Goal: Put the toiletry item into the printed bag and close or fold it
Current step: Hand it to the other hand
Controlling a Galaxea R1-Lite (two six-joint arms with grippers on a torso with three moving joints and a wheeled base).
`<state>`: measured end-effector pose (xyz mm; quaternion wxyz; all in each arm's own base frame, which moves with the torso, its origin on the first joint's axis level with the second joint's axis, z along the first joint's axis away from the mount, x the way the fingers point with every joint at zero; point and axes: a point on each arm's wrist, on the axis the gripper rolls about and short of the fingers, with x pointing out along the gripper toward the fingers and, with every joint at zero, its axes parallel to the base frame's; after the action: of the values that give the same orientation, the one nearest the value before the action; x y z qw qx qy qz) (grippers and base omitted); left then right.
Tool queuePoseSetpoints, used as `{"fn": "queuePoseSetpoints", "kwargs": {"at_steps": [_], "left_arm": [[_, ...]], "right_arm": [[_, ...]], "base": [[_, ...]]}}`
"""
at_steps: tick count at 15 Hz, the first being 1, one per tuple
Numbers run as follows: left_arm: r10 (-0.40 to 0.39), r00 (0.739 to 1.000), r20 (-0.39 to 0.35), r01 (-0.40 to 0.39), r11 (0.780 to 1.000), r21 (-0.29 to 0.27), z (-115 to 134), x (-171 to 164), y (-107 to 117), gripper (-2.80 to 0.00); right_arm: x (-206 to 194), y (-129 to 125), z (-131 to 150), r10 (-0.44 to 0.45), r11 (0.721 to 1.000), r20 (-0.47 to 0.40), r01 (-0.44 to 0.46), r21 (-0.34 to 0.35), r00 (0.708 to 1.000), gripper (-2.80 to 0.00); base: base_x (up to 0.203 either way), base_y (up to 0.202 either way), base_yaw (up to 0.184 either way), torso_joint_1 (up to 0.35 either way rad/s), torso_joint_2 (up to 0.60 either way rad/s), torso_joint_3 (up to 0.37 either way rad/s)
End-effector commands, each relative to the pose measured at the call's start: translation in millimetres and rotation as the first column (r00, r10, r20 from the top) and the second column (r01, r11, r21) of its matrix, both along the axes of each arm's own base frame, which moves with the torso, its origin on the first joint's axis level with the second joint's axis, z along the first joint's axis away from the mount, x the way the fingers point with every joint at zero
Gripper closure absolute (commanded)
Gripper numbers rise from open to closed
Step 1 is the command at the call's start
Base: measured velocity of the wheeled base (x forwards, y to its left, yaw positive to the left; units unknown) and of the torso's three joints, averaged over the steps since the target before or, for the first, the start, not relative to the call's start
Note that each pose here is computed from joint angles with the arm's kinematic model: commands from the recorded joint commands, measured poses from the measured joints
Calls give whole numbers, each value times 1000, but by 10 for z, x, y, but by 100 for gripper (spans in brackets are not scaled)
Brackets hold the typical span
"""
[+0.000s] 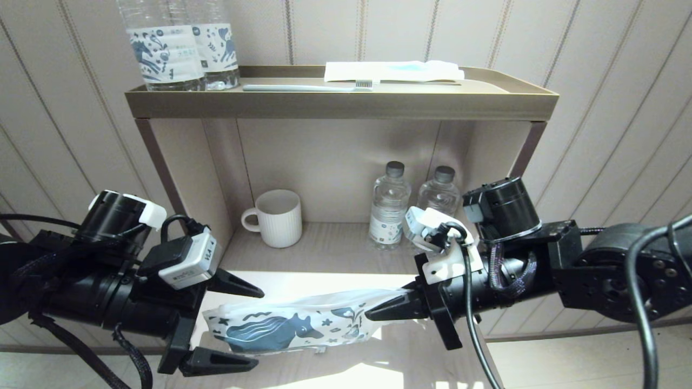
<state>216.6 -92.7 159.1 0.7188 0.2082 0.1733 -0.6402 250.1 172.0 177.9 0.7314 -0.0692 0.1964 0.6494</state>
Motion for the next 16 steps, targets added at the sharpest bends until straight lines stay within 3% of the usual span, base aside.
{"fn": "queuePoseSetpoints", "kwargs": {"at_steps": [1,16], "left_arm": [[-9,1000,-2,9,1000,-1,-11,-4,-8,0],[-40,999,-17,40,999,29,-80,-47,-99,0]], "right_arm": [[-1,2,2,6,1000,2,-6,3,1000,0],[-13,-5,-37,23,1000,32,-23,-10,999,0]], "base": [[0,0,0,0,0,0],[0,0,0,0,0,0]]}}
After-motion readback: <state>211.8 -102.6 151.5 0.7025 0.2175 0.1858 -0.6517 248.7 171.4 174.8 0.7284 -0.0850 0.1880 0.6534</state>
